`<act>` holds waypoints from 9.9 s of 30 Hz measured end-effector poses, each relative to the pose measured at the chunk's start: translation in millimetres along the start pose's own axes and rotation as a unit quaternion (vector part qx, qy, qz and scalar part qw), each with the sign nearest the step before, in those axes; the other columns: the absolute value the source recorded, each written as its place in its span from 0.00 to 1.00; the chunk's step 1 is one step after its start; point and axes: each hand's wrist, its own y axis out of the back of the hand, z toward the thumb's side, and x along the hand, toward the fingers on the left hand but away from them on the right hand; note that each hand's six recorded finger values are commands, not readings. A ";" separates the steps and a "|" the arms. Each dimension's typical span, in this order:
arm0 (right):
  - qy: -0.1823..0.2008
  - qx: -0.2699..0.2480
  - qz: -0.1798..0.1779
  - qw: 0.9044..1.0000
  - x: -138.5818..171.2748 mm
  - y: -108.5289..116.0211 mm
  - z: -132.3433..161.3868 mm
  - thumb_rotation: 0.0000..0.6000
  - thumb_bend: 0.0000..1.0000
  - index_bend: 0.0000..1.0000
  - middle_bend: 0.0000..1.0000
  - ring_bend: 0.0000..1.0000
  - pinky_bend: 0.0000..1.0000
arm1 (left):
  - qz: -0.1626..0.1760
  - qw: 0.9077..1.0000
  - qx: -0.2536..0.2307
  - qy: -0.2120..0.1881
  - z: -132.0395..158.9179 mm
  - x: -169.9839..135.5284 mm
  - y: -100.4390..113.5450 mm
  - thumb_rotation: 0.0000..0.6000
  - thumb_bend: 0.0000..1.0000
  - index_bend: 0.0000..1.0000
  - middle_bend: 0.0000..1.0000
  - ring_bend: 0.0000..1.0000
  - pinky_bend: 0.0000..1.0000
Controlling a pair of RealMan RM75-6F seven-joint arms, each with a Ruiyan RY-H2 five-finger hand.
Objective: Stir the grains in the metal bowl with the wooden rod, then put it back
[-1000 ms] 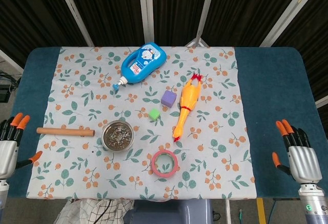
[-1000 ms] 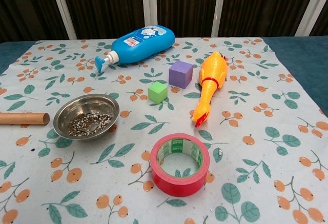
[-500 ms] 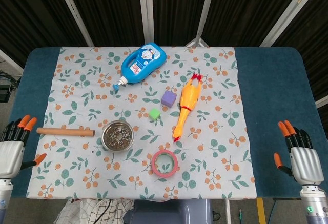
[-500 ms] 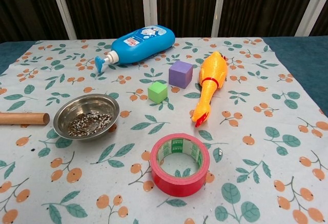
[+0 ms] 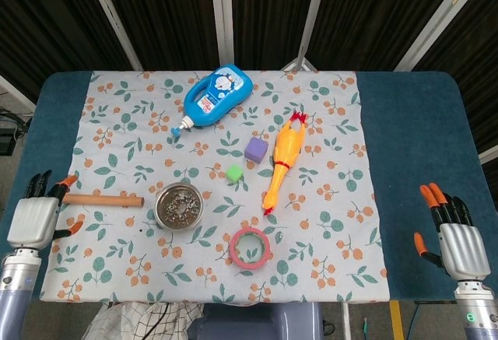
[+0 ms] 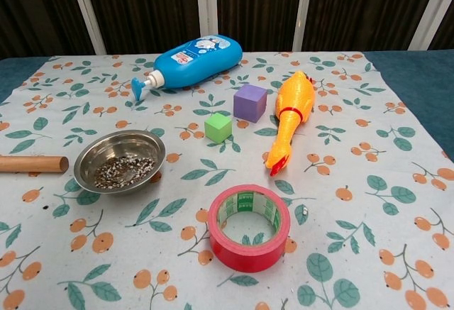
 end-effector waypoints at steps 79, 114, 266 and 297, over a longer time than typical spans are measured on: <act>-0.012 -0.010 0.013 1.000 -4.2 -3.9 -2.6 1.00 0.47 0.00 0.00 0.00 0.00 | -0.057 0.997 0.035 -0.040 94.2 74.1 -58.0 1.00 0.84 0.62 0.64 0.15 0.00; -0.013 -0.015 0.015 1.000 -4.8 -3.4 -2.1 1.00 0.48 0.00 0.00 0.00 0.00 | 0.195 0.913 -0.320 -0.160 136.2 52.5 89.6 1.00 0.83 0.64 0.66 0.17 0.02; -0.037 -0.036 0.022 0.998 -5.9 -3.2 -8.3 1.00 0.47 0.00 0.00 0.00 0.00 | 0.228 0.744 -0.508 -0.368 184.7 59.1 34.1 1.00 0.81 0.63 0.66 0.17 0.02; -0.042 -0.033 0.025 0.998 -4.6 -4.5 -8.7 1.00 0.47 0.00 0.00 0.00 0.00 | 0.116 0.957 -0.057 -0.261 55.3 88.2 24.4 1.00 0.77 0.65 0.70 0.23 0.02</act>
